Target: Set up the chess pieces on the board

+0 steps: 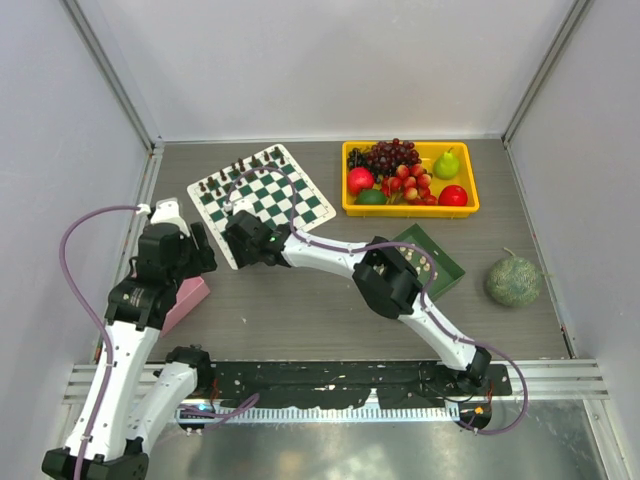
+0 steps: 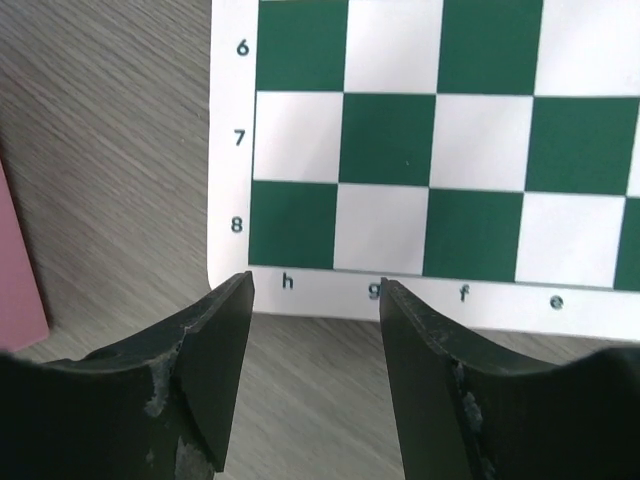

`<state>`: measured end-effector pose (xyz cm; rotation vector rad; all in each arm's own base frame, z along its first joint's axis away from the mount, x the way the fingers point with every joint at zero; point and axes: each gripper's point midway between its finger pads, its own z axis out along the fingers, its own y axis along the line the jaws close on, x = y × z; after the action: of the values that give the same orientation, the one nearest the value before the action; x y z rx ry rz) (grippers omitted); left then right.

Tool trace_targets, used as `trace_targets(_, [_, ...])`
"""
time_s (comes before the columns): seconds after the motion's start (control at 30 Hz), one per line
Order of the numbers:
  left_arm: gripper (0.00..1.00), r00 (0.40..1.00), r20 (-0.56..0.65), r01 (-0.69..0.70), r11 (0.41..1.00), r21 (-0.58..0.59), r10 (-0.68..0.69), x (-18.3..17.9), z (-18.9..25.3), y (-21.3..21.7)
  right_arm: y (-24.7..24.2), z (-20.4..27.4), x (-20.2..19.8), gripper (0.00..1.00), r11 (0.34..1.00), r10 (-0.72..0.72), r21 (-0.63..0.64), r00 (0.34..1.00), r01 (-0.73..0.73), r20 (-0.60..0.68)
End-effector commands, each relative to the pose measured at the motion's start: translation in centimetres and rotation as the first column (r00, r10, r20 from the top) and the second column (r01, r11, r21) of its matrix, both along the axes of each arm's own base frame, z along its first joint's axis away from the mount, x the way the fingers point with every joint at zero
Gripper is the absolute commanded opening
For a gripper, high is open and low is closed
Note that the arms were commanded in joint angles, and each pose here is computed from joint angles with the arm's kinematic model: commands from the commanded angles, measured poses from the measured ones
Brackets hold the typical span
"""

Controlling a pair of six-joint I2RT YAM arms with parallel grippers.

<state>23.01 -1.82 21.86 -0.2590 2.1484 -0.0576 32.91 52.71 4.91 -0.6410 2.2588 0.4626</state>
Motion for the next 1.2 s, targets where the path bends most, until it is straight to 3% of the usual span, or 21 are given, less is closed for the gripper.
trace_targets(0.0, [0.65,1.0,0.017,0.007,1.0,0.011,-0.007,0.0,0.6,0.3,1.3,0.5,0.1,0.58,0.999,0.036,-0.009,0.999,-0.036,0.018])
trace_targets(0.63, [0.64,0.995,0.1,-0.011,1.0,0.002,0.011,-0.9,2.9,0.8,0.8,-2.3,-0.8,0.38,0.99,0.034,-0.135,0.999,-0.03,0.034])
trace_targets(1.17, [0.65,0.995,0.095,-0.013,1.0,-0.007,0.014,-1.2,2.6,0.8,0.0,-3.8,-3.6,0.37,0.992,0.014,-0.122,1.0,-0.017,-0.022])
